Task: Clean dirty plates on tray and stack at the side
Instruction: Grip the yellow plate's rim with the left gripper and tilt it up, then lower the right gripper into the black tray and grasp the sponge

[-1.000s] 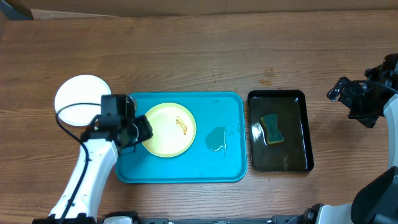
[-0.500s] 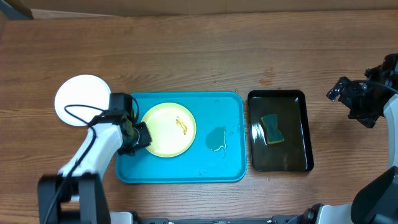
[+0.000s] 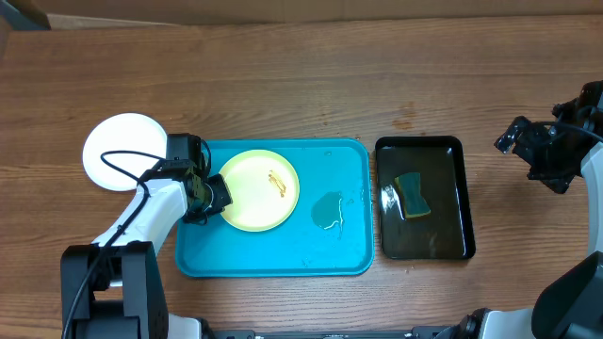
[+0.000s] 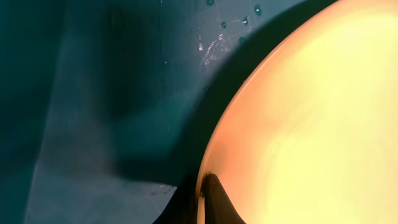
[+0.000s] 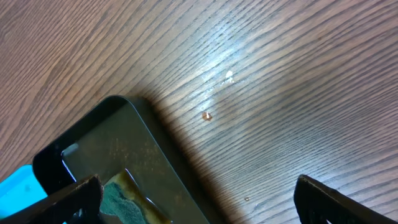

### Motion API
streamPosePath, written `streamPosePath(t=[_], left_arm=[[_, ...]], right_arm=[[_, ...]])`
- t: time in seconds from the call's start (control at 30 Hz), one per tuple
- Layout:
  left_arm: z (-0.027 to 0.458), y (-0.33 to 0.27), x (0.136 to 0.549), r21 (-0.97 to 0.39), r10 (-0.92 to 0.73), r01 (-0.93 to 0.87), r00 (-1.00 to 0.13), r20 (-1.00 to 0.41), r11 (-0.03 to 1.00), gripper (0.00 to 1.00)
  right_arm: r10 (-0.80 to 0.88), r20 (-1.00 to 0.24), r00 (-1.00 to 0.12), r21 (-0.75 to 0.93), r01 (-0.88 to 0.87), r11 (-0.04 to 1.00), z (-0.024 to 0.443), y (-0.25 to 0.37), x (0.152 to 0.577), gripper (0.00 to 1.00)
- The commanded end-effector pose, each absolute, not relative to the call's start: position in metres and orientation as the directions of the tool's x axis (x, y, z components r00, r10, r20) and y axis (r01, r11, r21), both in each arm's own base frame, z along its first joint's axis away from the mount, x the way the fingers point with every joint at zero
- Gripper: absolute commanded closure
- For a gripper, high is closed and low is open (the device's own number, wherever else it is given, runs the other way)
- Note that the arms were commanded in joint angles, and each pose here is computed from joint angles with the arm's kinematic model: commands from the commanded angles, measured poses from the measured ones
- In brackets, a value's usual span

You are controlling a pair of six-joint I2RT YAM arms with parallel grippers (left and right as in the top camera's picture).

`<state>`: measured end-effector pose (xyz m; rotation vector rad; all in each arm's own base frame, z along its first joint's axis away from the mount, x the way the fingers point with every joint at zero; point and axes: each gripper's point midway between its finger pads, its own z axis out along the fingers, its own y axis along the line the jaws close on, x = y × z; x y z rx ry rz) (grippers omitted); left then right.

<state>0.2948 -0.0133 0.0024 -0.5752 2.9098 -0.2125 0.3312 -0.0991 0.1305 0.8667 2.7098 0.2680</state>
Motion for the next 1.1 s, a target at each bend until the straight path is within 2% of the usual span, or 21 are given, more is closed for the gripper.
streamPosePath(t=[0.0, 0.4, 0.47, 0.63, 0.7, 0.8, 1.07], left_arm=[[-0.021, -0.007, 0.274, -0.103, -0.377, -0.37, -0.924, -0.067, 0.923, 0.96], [-0.021, -0.012, 0.276, -0.132, -0.377, -0.367, -0.924, -0.066, 0.921, 0.95], [-0.021, -0.012, 0.276, -0.132, -0.377, -0.367, -0.924, -0.065, 0.921, 0.95], [-0.02, -0.012, 0.277, -0.134, -0.377, -0.367, -0.924, -0.067, 0.921, 0.95], [-0.02, -0.012, 0.277, -0.134, -0.377, -0.366, -0.924, -0.068, 0.921, 0.95], [-0.02, -0.012, 0.278, -0.135, -0.377, -0.366, -0.923, -0.071, 0.921, 0.94], [-0.02, -0.012, 0.278, -0.135, -0.377, -0.366, -0.923, -0.07, 0.921, 0.9]], right_arm=[[0.593, -0.225, -0.774, 0.268, 0.536, 0.801, 0.135, -0.101, 0.335, 0.0], [0.594, -0.241, -0.768, 0.294, 0.525, 0.799, 0.138, -0.099, 0.342, 0.0], [0.591, -0.226, -0.774, 0.359, 0.498, 0.789, 0.141, -0.088, 0.346, 0.0], [0.569, -0.083, -0.818, 0.577, 0.426, 0.696, 0.156, -0.038, 0.34, 0.01], [0.501, -0.052, -0.864, 0.549, 0.394, 0.737, 0.151, -0.02, 0.328, 0.07], [0.406, -0.018, -0.914, 0.409, 0.364, 0.837, 0.134, -0.004, 0.309, 0.11], [0.138, 0.033, -0.99, 0.18, 0.142, 0.973, 0.095, 0.048, 0.275, 0.15]])
